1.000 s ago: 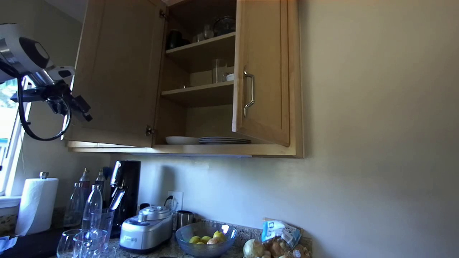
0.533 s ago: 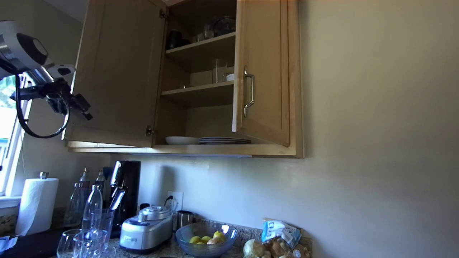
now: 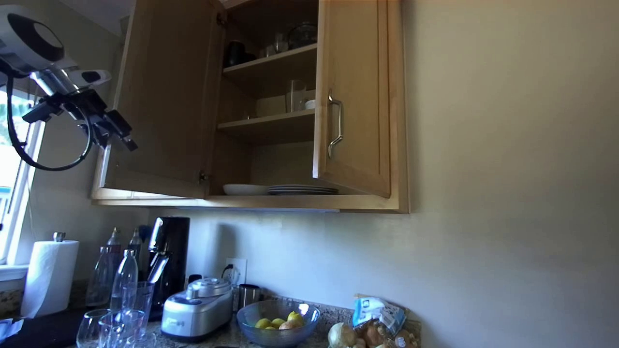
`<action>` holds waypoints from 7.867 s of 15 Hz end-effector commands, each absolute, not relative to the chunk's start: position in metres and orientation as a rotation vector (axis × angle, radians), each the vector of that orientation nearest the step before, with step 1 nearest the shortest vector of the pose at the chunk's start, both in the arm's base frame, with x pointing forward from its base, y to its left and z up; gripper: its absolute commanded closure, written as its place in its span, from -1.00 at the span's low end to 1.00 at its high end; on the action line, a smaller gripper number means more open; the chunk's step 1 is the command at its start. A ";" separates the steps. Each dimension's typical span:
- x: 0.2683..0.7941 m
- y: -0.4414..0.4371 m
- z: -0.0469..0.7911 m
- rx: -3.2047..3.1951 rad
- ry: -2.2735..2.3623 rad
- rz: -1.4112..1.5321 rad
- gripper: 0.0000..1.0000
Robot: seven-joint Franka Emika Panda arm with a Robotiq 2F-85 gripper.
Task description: Close first the left cabinet door then the right cabinet door
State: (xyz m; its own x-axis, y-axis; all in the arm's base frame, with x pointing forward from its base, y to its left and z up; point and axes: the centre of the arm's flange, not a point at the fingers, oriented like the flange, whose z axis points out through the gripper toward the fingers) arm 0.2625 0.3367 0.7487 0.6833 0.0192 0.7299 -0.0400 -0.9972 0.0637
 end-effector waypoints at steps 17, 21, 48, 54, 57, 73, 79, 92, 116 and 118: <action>0.283 0.163 0.714 2.700 -0.588 0.864 -1.00; 0.286 0.138 0.699 2.686 -0.661 0.803 -1.00; 0.376 0.266 0.692 3.014 0.343 0.885 0.82; 0.405 0.246 0.709 2.846 0.333 0.965 0.91; 0.418 0.226 0.717 2.752 0.289 0.981 0.88; 0.557 0.180 0.743 2.697 0.245 1.140 0.87; 0.497 0.195 0.737 2.888 0.433 1.035 0.11; 0.367 0.246 0.640 3.221 0.406 0.392 -1.00; 0.282 0.063 0.684 3.031 0.048 0.567 -1.00; 0.278 0.037 0.690 3.001 0.001 0.596 -1.00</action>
State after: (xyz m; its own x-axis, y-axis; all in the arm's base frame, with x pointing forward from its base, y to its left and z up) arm 0.2974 0.0761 0.6921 0.9322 0.0419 0.3595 0.0257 -0.9984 0.0496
